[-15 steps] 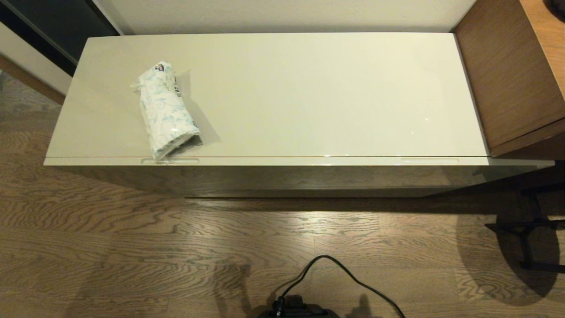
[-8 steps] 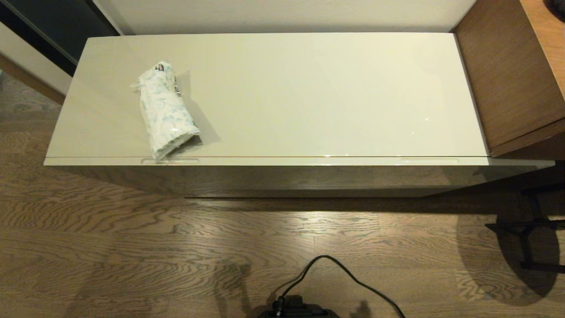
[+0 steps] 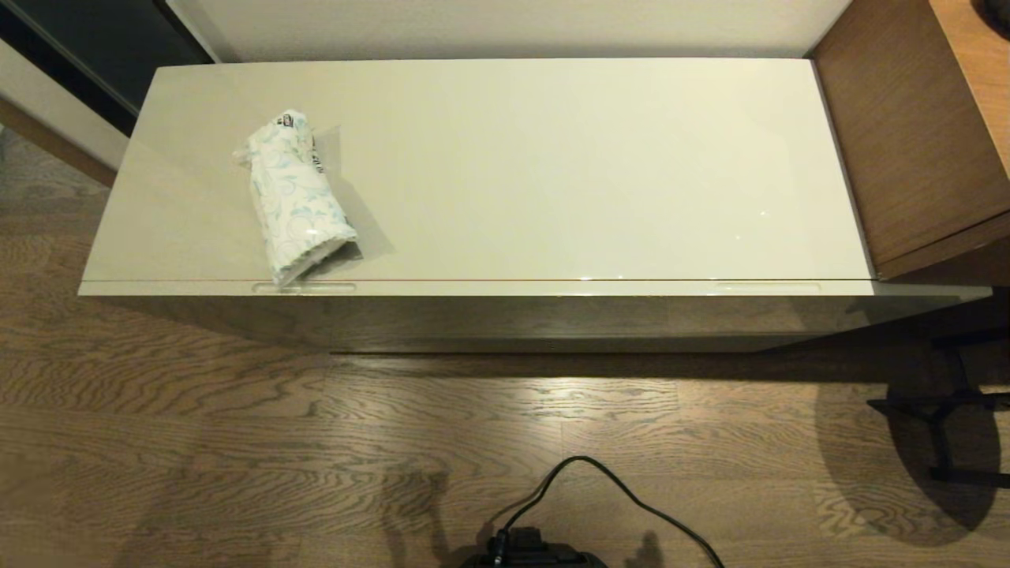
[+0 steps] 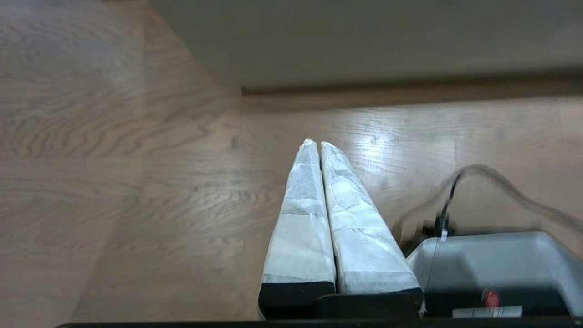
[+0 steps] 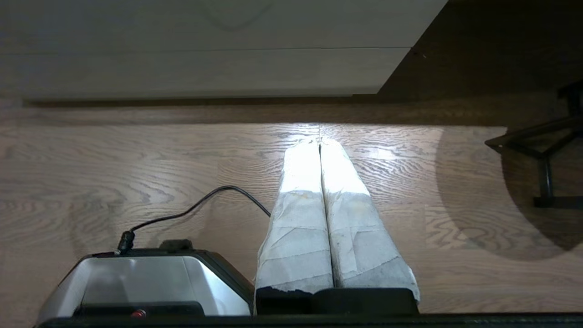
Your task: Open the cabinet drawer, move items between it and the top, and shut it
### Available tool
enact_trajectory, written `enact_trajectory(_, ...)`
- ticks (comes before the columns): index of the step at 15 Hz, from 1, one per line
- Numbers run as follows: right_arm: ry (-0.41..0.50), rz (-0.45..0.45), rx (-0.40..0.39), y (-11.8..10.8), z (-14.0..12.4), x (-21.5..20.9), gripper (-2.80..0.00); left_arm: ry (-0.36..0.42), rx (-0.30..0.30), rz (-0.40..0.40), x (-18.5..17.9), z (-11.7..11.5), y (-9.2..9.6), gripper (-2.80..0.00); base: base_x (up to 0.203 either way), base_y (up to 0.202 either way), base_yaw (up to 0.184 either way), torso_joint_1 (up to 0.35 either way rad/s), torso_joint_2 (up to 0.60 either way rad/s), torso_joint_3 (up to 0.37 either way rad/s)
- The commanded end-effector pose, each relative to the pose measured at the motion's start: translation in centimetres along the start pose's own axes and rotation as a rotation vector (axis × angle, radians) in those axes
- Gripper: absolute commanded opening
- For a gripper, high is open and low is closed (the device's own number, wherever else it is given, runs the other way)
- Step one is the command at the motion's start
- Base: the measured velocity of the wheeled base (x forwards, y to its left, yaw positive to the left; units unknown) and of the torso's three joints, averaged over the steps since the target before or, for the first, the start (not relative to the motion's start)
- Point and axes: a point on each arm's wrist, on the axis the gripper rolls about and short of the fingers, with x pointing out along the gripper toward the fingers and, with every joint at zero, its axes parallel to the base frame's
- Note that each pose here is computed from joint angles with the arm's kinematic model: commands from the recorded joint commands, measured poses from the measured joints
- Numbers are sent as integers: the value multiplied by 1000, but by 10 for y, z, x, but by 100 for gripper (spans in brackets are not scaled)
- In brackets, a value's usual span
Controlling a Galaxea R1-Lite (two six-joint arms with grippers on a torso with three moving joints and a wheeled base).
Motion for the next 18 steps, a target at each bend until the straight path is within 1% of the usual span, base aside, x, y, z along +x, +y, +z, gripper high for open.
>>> enact_trajectory(1,1,0,9,0,0,0,-280,4,12,-5,0,0,0,-280,0,0,0,0,0,0)
enact_trajectory(3,-1,-2,12,0,0,0,-280,2,-15,-2,0,0,0,-280,0,0,0,0,0,0)
enact_trajectory(18,-1,-2,15,0,0,0,-280,0,-17,-2,0,0,0,-280,0,0,0,0,0,0)
